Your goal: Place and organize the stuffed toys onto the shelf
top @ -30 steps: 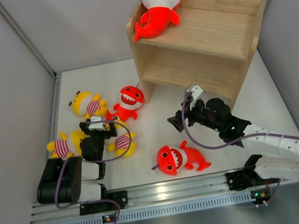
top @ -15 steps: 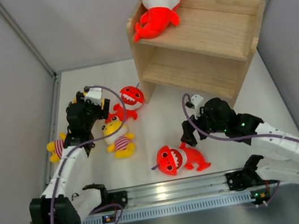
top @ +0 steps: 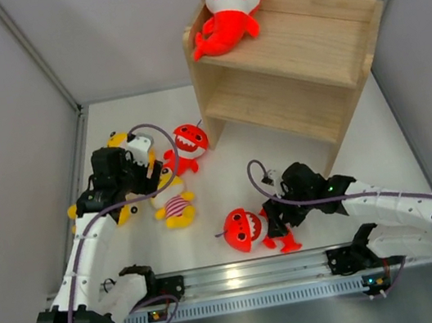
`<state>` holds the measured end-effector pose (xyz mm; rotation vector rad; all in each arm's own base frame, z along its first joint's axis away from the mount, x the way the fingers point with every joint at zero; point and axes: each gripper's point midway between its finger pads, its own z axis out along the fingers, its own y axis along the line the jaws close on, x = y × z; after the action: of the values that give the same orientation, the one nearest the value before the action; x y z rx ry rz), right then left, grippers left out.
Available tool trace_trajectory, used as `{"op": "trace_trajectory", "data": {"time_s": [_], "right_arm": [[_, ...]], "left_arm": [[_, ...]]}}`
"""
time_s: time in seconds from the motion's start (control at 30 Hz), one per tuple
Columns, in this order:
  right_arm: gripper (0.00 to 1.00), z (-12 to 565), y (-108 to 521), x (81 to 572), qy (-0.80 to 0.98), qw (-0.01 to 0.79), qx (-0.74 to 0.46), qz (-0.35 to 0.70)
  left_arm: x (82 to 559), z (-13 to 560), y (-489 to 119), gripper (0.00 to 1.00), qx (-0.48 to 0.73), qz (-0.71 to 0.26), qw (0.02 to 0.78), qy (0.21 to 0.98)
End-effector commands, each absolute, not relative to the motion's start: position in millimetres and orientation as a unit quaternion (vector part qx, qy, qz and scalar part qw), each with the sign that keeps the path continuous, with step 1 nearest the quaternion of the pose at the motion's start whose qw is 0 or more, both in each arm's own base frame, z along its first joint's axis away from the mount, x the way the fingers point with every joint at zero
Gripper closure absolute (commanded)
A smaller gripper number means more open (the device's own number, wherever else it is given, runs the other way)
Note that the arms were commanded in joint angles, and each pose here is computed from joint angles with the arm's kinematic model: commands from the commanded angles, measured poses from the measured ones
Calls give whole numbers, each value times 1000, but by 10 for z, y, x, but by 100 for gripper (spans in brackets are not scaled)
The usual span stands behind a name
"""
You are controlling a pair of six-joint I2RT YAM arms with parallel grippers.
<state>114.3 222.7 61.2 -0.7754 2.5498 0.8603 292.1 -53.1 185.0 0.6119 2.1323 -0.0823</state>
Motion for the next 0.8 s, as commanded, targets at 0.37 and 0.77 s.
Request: {"op": "trace_trajectory", "data": {"time_s": [0.37, 0.77], "right_arm": [[100, 1343, 2690, 1451, 848, 253, -305, 351], [100, 3177, 2902, 1940, 778, 427, -248, 388]], "left_arm": [[2744, 2133, -340, 15, 223, 8, 440, 870], [2680, 2269, -230, 14, 220, 35, 428, 876]]}}
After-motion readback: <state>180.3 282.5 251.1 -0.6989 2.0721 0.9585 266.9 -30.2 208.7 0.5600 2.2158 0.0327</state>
